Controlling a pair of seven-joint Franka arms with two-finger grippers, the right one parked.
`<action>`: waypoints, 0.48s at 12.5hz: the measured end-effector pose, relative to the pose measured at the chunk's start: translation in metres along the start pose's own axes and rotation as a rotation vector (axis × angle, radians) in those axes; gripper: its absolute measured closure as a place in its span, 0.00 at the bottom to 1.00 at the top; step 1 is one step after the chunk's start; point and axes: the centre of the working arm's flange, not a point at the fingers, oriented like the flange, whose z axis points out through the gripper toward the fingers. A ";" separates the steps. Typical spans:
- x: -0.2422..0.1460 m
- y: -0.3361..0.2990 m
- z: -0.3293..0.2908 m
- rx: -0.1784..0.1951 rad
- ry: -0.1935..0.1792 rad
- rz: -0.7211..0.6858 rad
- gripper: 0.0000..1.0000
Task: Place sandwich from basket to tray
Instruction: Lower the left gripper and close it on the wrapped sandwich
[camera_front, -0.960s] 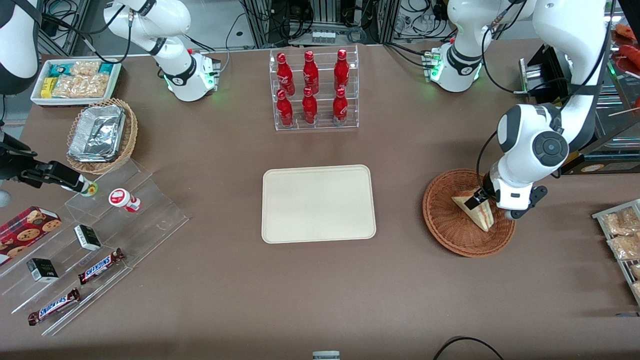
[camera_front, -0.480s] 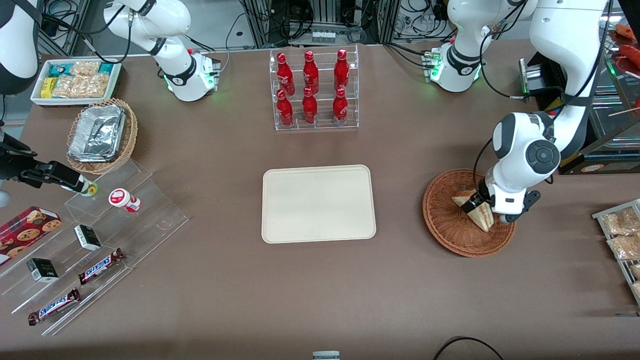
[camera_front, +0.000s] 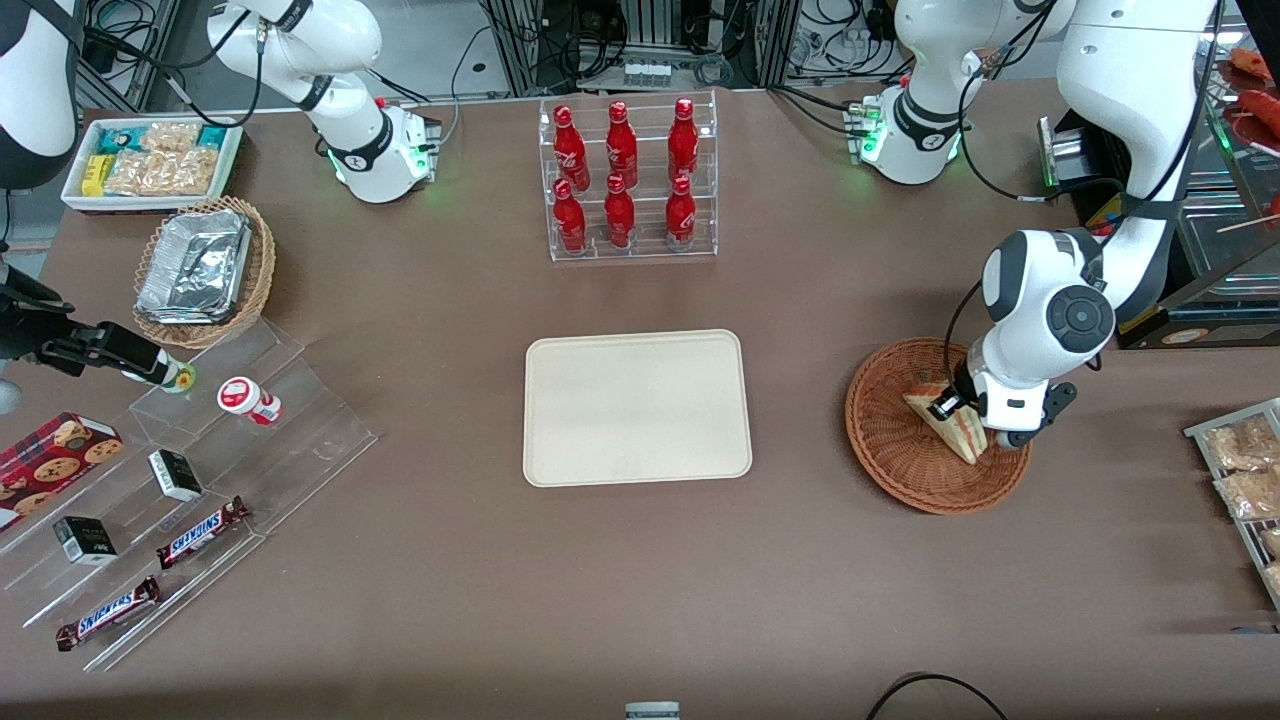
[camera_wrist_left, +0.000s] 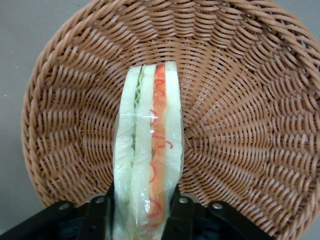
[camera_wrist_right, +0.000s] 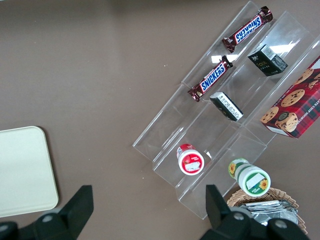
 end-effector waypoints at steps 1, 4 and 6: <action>0.000 -0.001 -0.003 0.028 -0.002 0.026 0.68; 0.002 0.007 -0.036 0.106 -0.054 0.127 0.75; 0.001 0.026 -0.072 0.122 -0.062 0.189 0.85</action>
